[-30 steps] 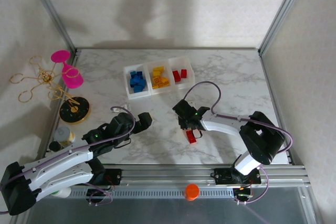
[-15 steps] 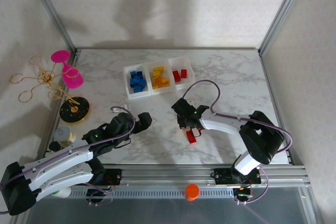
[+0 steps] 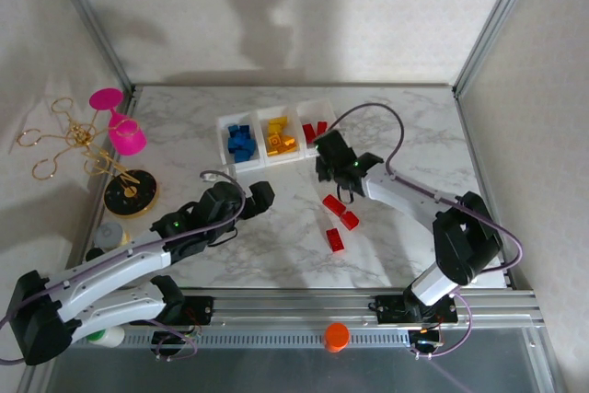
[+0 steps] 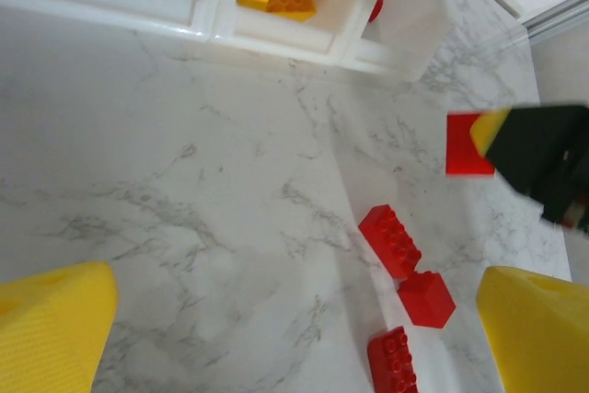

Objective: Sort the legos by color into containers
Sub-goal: Pick up the lego from the center of the table, then place the lego in the container.

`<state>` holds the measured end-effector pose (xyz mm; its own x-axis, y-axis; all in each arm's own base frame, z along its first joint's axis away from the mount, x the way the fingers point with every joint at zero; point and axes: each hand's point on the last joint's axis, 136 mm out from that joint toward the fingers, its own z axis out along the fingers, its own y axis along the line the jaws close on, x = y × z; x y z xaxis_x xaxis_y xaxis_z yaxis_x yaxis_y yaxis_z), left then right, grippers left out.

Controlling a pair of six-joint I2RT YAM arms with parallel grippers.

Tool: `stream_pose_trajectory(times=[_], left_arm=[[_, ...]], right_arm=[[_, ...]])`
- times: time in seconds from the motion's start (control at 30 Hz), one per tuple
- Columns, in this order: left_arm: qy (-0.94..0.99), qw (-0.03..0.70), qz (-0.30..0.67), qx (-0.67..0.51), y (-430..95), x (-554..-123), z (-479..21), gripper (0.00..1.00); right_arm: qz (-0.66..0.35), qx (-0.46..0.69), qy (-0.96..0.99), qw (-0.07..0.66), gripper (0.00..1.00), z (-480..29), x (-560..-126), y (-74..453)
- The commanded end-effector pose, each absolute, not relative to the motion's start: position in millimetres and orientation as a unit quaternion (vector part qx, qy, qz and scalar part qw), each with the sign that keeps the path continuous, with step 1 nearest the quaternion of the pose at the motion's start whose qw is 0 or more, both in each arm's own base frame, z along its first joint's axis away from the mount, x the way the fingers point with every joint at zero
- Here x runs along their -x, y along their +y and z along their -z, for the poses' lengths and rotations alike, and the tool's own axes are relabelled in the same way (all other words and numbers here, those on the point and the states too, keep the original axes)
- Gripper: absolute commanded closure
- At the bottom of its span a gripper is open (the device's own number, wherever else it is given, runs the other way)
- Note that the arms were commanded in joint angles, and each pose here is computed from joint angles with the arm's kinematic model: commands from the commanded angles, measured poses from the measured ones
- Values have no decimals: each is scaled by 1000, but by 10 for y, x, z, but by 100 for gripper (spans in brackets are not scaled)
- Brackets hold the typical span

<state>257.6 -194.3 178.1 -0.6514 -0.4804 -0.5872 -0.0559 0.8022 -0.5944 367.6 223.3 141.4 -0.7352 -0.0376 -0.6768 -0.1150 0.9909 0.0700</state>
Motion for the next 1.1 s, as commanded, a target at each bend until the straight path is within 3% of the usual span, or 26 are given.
stream_pose_trajectory(times=[0.0,0.4,0.57,0.73,1.07], left_arm=[[856,410,274,153,-2005,-2745,-1951,0],[860,416,252,154,-2064,-3094,-1948,0],[861,417,250,152,-2063,-3130,-1947,0],[861,418,252,144,-2065,-3110,-1975,0],[859,411,280,121,-2153,-2880,-2044,0]], right_arm=[[-53,61,906,415,83,-1592,-4145,2350],[-39,50,896,440,81,-1358,-5367,2314],[-47,78,885,457,69,-1370,-5555,2435],[-70,85,873,475,55,-1677,-5519,2494],[-96,32,893,438,53,-1828,-4692,2147]])
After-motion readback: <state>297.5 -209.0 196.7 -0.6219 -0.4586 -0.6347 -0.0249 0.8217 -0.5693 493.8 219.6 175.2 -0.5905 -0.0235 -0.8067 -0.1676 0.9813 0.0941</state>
